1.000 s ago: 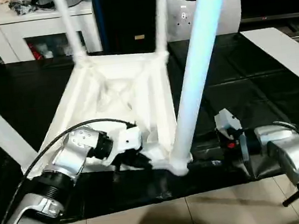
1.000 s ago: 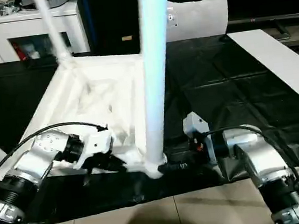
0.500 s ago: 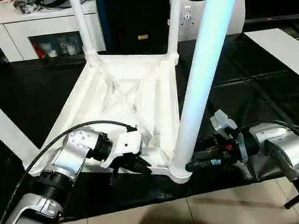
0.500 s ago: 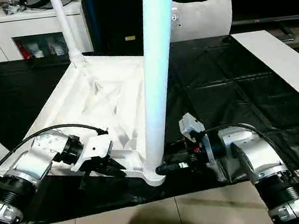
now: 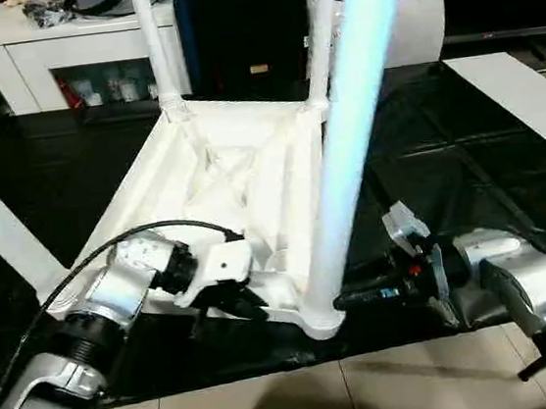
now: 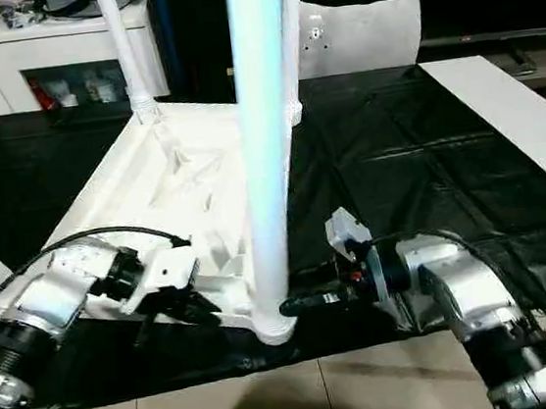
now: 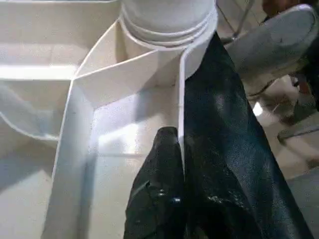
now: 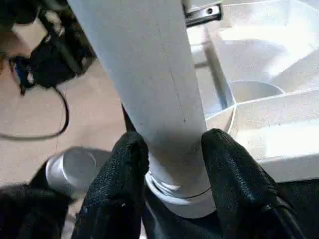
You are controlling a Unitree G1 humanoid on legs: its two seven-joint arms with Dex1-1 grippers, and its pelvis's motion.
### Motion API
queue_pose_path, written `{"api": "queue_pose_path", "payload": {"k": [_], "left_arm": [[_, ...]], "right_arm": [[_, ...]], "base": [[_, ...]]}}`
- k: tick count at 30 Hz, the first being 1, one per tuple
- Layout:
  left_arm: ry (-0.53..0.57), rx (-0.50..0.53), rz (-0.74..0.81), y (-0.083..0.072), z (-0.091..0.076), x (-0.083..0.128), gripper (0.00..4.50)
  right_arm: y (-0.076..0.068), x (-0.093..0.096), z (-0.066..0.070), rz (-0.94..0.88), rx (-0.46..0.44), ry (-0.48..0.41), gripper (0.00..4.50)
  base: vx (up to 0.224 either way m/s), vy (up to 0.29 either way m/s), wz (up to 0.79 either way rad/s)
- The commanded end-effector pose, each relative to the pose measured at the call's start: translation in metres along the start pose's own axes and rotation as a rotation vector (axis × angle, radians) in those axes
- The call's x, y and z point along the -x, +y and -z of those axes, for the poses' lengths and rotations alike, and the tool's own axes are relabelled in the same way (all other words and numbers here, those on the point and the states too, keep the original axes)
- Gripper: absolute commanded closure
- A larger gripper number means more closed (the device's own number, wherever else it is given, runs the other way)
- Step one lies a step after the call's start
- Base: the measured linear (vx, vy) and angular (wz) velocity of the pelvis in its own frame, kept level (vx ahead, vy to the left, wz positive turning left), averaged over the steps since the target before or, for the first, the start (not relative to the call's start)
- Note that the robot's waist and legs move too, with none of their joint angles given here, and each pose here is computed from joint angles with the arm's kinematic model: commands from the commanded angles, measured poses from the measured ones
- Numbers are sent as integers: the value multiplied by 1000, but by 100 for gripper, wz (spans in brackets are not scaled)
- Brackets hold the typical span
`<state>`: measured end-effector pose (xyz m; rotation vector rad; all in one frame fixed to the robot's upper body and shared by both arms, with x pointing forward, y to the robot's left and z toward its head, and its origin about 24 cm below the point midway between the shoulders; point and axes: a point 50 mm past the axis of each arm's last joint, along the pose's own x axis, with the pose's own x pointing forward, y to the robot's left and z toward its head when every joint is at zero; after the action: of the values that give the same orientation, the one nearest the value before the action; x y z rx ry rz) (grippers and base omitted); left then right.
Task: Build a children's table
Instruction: Rotate table base
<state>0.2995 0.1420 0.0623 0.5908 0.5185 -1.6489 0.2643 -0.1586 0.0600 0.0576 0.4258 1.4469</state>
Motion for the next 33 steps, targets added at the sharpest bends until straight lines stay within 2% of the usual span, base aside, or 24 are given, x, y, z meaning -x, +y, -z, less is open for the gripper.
{"api": "queue_pose_path", "payload": {"k": [1,3,6,11,16,18,21,24,25,26,28,29,30,31,32,33], "left_arm": [[-26,7,-38,3,-9,-10,450],[-29,19,-56,4,-10,-10,450],[-101,99,-165,10,-20,-15,450],[-141,142,-242,12,-28,-22,450],[-114,153,-296,13,-26,-23,450],[-88,149,-314,15,-23,-20,450],[-76,139,-315,15,-23,-16,450],[-62,110,-278,12,-20,-14,450],[-48,70,-216,7,-18,-13,450],[-44,61,-200,6,-18,-13,450],[-30,27,-150,2,-17,-13,450],[-29,26,-148,2,-17,-13,450],[-12,11,-119,1,-15,-13,450],[-4,2,-106,0,-15,-13,450],[-4,2,-106,0,-15,-13,450],[9,-21,-76,0,-14,-12,450]], "right_arm": [[5,-14,-7,-15,22,-28,294],[5,-16,-7,-2,20,-34,307],[0,-32,-7,189,20,-99,333],[-6,-43,-9,308,3,-135,367],[-7,-41,-9,348,25,-110,373],[-10,-33,-10,383,46,-111,340],[-11,-23,-11,389,59,-118,322],[-11,-12,-13,377,97,-121,294],[-11,-2,-17,361,123,-118,288],[-11,0,-17,354,128,-115,288],[-8,7,-20,316,139,-98,253],[-8,7,-20,312,140,-95,250],[-4,14,-20,242,148,-43,240],[-2,17,-20,214,152,-17,240],[-2,17,-20,214,152,-17,215],[-2,23,-22,188,160,12,210]], "base": [[0,0,0],[0,0,0],[0,0,0],[0,0,0],[0,0,0],[0,0,0],[0,0,0],[0,0,0],[0,0,0],[0,0,0],[0,0,0],[0,0,0],[0,0,0],[0,0,0],[0,0,0],[0,0,0]]}}
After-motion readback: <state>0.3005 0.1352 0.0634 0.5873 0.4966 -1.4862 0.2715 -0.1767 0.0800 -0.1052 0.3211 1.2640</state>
